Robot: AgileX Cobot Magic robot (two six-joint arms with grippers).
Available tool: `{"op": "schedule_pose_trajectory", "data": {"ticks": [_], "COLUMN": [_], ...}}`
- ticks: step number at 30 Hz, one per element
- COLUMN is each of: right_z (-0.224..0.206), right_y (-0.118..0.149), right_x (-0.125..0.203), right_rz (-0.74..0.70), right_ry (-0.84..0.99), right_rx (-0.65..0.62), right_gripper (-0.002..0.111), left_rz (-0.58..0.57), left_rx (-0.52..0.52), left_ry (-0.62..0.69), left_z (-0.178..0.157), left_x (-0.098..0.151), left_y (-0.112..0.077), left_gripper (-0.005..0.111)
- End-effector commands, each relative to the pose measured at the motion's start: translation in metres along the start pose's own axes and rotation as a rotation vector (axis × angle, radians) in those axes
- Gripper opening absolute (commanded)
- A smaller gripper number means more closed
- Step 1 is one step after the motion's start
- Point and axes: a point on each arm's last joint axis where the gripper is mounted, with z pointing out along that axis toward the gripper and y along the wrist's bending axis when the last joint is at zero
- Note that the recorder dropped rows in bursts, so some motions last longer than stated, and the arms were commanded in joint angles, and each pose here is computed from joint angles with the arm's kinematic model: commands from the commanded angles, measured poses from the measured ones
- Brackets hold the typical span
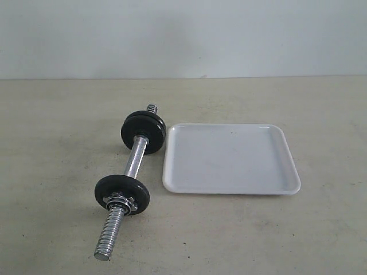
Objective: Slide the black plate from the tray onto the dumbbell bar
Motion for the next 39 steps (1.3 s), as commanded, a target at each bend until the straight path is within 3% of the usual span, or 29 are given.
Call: {"op": "schedule_pose_trajectory", "data": {"ticks": [1, 7, 39], "right_z": [-0.0004, -0.0004, -0.0004], "right_y": [-0.0005, -0.0005, -0.0005], "right_x": [-0.0011, -0.0011, -0.0011], "right_rz": [-0.01, -0.01, -0.01], "right_ry": [-0.014, -0.014, -0.014], "right_rx": [0.007, 0.007, 0.007], "right_gripper": [0.008, 0.008, 0.008], "left_rz": [0.017, -0.134, -0.11], "left_rx": [0.002, 0.025, 0.022], "left_ry": [0.004, 0.002, -0.001], "left_z": [0.0001, 0.0001, 0.0001], "left_x": [0.0013, 0.0009, 0.0008], "left_y": [-0.0004, -0.0026, -0.0023], "left_gripper": [0.004, 0.004, 0.004]}}
